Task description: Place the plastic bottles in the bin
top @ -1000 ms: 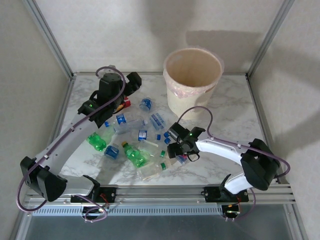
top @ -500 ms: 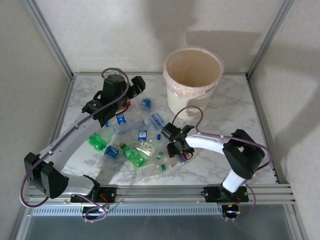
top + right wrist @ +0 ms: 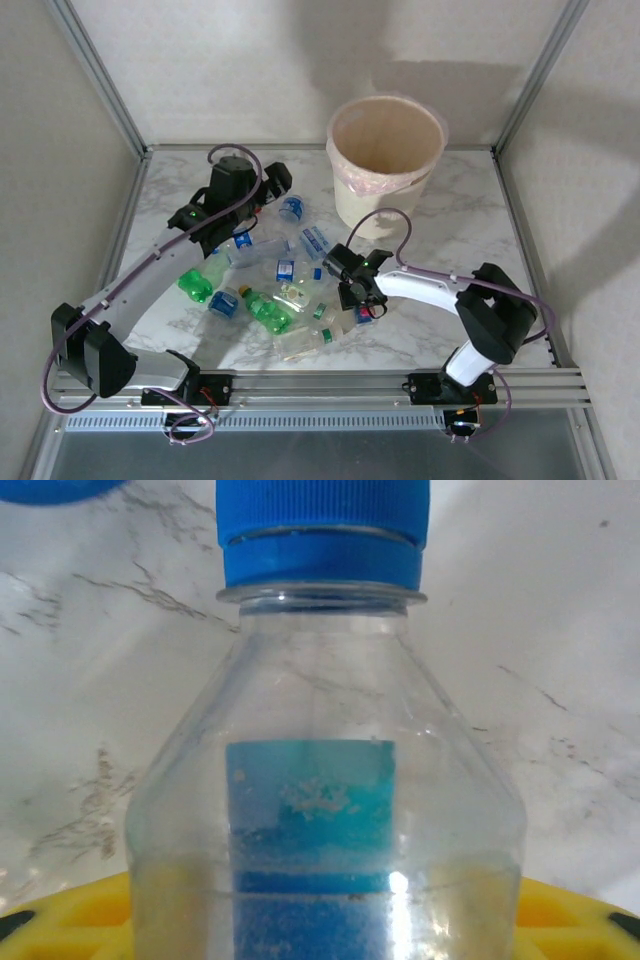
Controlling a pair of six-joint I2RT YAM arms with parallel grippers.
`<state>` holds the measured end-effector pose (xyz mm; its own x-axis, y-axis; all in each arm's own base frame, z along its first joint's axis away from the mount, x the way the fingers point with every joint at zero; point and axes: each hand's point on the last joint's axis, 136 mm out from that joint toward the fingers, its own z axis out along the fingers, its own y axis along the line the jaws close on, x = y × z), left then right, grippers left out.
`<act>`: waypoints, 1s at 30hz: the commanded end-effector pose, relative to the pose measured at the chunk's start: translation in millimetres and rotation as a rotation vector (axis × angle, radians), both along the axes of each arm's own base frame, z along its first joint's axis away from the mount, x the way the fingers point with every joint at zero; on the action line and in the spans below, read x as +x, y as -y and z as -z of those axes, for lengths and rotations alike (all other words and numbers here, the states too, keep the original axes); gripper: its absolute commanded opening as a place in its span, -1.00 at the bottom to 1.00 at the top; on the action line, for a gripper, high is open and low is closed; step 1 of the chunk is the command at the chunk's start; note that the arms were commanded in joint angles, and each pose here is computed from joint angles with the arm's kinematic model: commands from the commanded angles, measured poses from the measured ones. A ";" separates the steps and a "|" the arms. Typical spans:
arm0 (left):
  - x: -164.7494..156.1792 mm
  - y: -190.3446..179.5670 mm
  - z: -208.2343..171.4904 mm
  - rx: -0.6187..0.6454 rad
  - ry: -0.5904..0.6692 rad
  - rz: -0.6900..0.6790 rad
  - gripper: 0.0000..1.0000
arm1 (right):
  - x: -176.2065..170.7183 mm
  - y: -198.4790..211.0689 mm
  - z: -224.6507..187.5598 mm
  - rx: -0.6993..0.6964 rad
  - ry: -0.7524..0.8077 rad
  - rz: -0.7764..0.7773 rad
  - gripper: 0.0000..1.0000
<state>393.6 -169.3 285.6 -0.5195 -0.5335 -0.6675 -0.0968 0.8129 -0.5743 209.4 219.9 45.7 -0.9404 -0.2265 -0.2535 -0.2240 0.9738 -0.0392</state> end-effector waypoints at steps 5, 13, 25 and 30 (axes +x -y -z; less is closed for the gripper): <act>6.8 -7.7 21.9 0.020 -0.007 -0.004 0.91 | -5.7 -14.2 -50.2 0.032 0.092 0.051 0.05; 8.2 -1.6 65.1 -0.010 -0.106 0.004 0.84 | -12.0 -51.6 -119.7 0.096 0.225 0.029 -0.01; -17.1 -19.4 33.2 0.044 -0.075 -0.161 0.84 | -10.1 -52.5 -278.1 0.404 0.505 -0.092 -0.05; -24.3 -18.4 35.8 0.034 -0.074 -0.157 0.84 | 10.9 -21.4 -348.0 0.496 0.642 -0.009 -0.01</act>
